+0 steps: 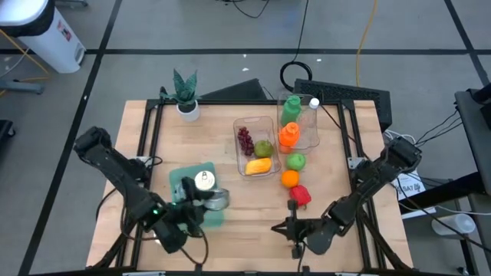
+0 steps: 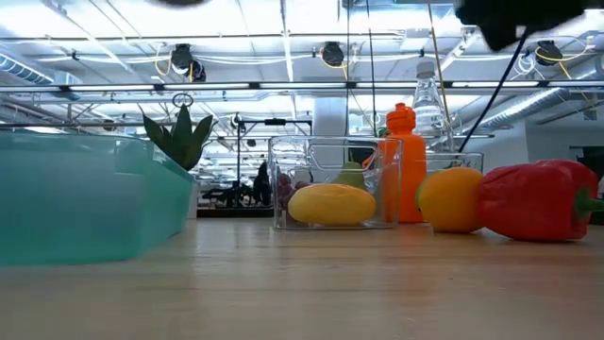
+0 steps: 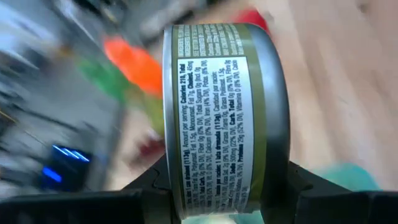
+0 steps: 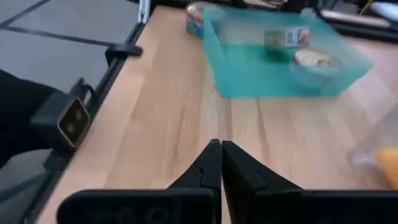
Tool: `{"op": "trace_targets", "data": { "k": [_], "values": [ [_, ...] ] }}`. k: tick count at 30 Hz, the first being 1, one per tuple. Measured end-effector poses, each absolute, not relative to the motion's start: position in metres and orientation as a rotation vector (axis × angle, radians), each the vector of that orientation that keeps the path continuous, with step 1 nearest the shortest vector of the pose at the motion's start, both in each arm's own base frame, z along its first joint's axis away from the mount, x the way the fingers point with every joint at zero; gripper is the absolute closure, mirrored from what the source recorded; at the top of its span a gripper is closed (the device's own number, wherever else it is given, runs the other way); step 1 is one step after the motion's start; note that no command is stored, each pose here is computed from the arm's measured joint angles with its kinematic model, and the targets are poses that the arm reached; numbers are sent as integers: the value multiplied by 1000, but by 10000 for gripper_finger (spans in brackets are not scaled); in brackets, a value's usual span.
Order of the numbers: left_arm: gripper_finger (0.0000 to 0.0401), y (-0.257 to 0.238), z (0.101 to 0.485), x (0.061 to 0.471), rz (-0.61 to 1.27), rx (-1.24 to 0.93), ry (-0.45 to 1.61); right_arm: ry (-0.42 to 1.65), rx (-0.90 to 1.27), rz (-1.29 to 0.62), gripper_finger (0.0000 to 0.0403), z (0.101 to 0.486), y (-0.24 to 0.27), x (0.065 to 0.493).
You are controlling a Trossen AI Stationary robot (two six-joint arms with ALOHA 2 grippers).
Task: Pick & Place Food Item
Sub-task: Put the green tuna can into the green bin
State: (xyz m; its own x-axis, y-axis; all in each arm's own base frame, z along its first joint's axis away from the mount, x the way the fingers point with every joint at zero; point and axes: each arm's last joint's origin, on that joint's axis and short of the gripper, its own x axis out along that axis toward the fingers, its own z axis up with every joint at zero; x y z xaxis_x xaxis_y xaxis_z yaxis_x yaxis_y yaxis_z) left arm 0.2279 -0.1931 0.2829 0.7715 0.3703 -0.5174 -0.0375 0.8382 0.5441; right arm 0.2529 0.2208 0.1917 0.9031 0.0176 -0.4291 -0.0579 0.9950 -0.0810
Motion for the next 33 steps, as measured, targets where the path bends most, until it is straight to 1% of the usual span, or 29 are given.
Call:
{"op": "trace_targets", "data": {
  "k": [3, 6, 9, 13, 19, 26, 28, 33],
  "values": [
    [260, -187, 269, 218, 222, 436, 849, 444, -70, 66, 403, 177, 212, 249],
    [260, -186, 251, 215, 253, 415, 1015, 430, -54, 58, 403, 170, 207, 247],
    [260, -186, 228, 220, 270, 430, 1180, 436, -56, 47, 403, 166, 202, 248],
    [260, -183, 199, 234, 299, 439, 1337, 432, -52, 36, 403, 167, 199, 251],
    [260, -174, 169, 246, 360, 466, 1506, 432, -51, 31, 403, 167, 198, 252],
    [260, -168, 158, 253, 383, 445, 1569, 429, -42, 30, 403, 167, 198, 252],
    [244, -169, 158, 254, 377, 421, 1573, 428, -40, 30, 403, 167, 198, 252],
    [136, -171, 158, 254, 369, 354, 1589, 428, -40, 30, 403, 167, 198, 252]
  ]
}}
